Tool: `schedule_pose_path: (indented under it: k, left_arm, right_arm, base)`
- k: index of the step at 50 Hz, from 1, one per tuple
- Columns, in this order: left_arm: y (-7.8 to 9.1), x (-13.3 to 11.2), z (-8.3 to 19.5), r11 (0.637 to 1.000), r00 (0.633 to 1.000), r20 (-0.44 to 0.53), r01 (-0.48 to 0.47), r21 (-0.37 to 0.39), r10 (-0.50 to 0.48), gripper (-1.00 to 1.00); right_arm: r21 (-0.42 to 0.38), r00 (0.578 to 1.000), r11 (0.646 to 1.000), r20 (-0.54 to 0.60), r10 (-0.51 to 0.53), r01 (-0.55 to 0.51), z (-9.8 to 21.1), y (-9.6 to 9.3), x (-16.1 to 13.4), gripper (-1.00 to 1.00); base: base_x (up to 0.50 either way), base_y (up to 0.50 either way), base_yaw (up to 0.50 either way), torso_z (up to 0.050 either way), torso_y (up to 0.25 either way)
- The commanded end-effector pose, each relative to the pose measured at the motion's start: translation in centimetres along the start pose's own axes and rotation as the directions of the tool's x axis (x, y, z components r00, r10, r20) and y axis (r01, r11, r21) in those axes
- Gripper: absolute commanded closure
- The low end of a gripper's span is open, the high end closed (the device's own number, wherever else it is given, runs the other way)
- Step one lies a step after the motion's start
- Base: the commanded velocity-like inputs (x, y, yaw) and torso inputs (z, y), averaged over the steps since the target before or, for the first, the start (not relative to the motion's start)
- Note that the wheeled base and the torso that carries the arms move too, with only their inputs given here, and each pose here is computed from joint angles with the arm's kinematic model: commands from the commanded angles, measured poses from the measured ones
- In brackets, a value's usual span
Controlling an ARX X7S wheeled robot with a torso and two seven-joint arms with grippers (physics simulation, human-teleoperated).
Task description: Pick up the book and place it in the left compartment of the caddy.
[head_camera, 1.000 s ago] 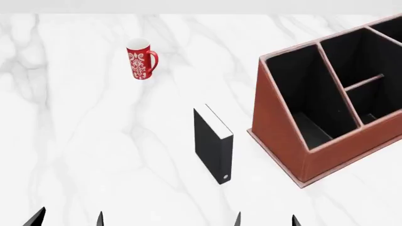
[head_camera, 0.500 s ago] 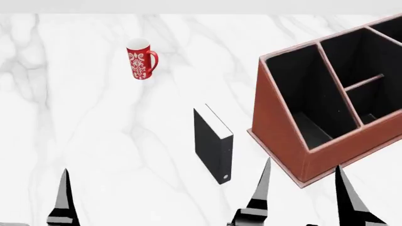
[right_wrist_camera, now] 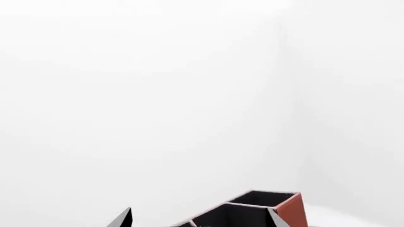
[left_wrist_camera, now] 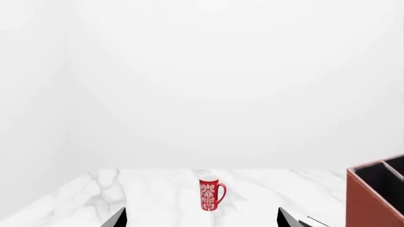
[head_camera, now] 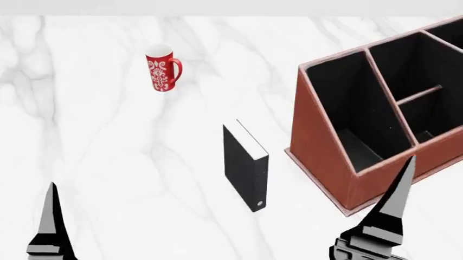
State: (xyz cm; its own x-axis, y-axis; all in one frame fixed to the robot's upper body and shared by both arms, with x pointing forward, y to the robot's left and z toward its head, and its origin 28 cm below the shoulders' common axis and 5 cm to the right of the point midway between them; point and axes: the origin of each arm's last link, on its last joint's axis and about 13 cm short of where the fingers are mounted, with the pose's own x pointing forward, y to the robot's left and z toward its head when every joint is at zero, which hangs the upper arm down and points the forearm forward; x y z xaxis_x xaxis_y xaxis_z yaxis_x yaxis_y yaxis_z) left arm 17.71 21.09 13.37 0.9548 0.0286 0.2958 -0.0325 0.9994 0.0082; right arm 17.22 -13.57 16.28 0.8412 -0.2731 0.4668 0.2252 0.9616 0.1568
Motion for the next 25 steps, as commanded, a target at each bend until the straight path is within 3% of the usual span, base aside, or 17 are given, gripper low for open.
schedule_pose_path:
  k: [1, 11, 25]
  left_arm:
    - [0.3, 0.2, 0.1, 0.999, 1.0, 0.023, -0.017, -0.029, 0.017, -1.0]
    - [0.2, 0.2, 0.3, 0.999, 1.0, 0.024, -0.012, -0.03, 0.013, -1.0]
    - [0.3, 0.3, 0.0, 0.999, 1.0, 0.015, -0.018, -0.03, 0.018, -1.0]
  right_arm:
    - [-0.001, 0.993, 0.995, 0.067, -0.099, 0.099, 1.3, -1.3, 0.0, -1.0]
    - [-0.014, 0.984, 0.987, 0.083, -0.159, 0.161, 1.8, -2.4, -0.1, -1.0]
    - [-0.019, 0.985, 0.988, 0.073, -0.154, 0.156, 1.7, -2.5, 0.0, -1.0]
  base:
    - [0.0, 0.0, 0.0, 0.0, 0.0]
    - [0.0, 0.0, 0.0, 0.0, 0.0]
    - [0.0, 0.0, 0.0, 0.0, 0.0]
